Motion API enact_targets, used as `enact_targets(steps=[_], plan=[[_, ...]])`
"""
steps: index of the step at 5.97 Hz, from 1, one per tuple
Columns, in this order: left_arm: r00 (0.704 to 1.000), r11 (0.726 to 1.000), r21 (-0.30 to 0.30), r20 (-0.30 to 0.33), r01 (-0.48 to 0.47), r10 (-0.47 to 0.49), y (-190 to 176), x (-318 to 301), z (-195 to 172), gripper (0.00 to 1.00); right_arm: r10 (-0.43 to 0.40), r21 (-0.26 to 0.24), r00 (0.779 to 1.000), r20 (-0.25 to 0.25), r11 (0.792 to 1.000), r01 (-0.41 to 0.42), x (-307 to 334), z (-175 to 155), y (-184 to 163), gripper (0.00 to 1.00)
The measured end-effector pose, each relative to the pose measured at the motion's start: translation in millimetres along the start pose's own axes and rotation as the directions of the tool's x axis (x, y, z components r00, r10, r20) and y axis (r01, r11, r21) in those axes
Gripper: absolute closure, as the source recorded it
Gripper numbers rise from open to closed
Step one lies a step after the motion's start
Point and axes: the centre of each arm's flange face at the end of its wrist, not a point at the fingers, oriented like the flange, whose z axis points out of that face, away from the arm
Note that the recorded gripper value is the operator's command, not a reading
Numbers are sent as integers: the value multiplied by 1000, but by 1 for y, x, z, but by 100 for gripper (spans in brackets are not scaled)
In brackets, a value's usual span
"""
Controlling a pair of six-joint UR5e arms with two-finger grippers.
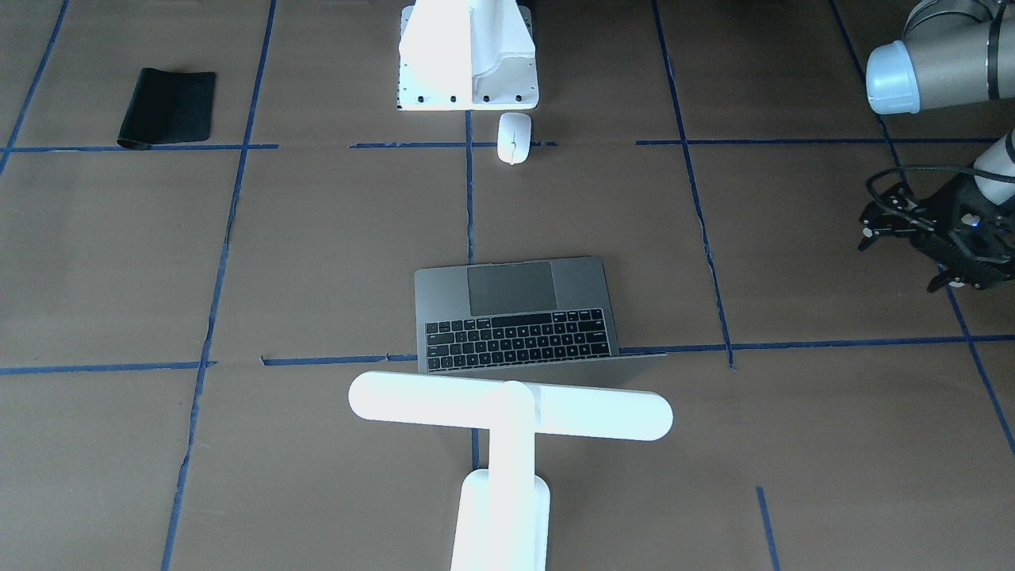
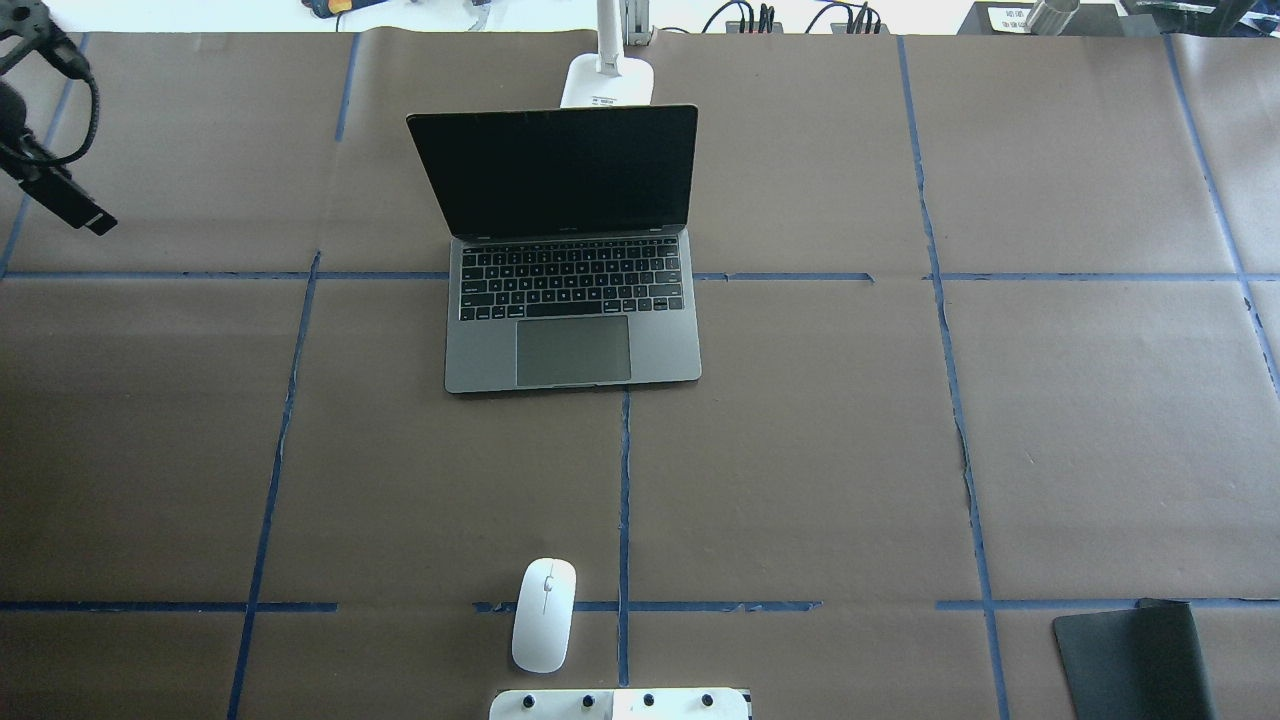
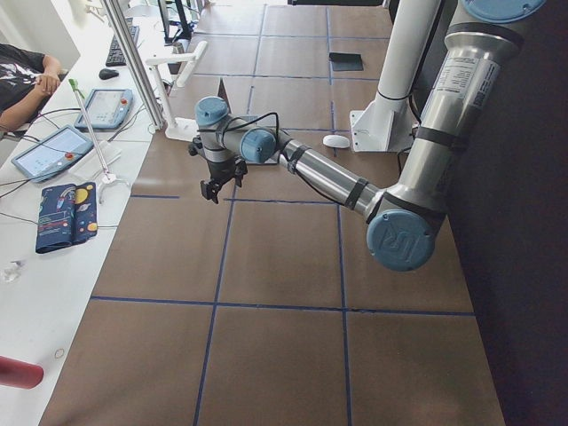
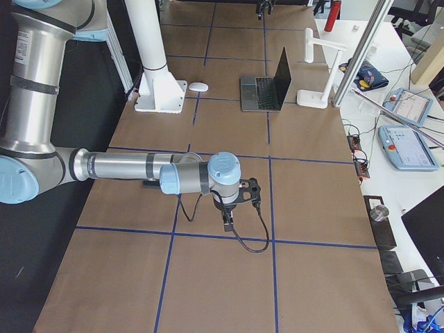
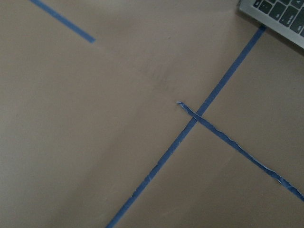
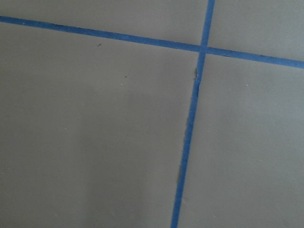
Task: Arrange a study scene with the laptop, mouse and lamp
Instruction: 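Move the right gripper down to the black mouse pad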
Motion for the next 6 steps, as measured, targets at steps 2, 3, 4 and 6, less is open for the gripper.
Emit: enact_targets(steps=[2, 3, 4, 6], plan=[[991, 991, -35, -23, 131, -131, 61, -21, 11, 0, 36, 28, 996, 77, 999, -38, -56, -1, 5, 1], [989, 989, -35, -24, 145, -146, 70, -24, 10, 0, 48, 6, 996, 74, 999, -49, -88, 12, 16, 0], [989, 989, -31, -24, 146, -147, 72, -24, 8, 0, 74, -7, 995, 65, 997, -74, -119, 31, 38, 0], [990, 990, -22, -24, 140, -141, 72, -20, 3, 0, 88, 0, 996, 21, 996, -88, -175, 90, 86, 0]])
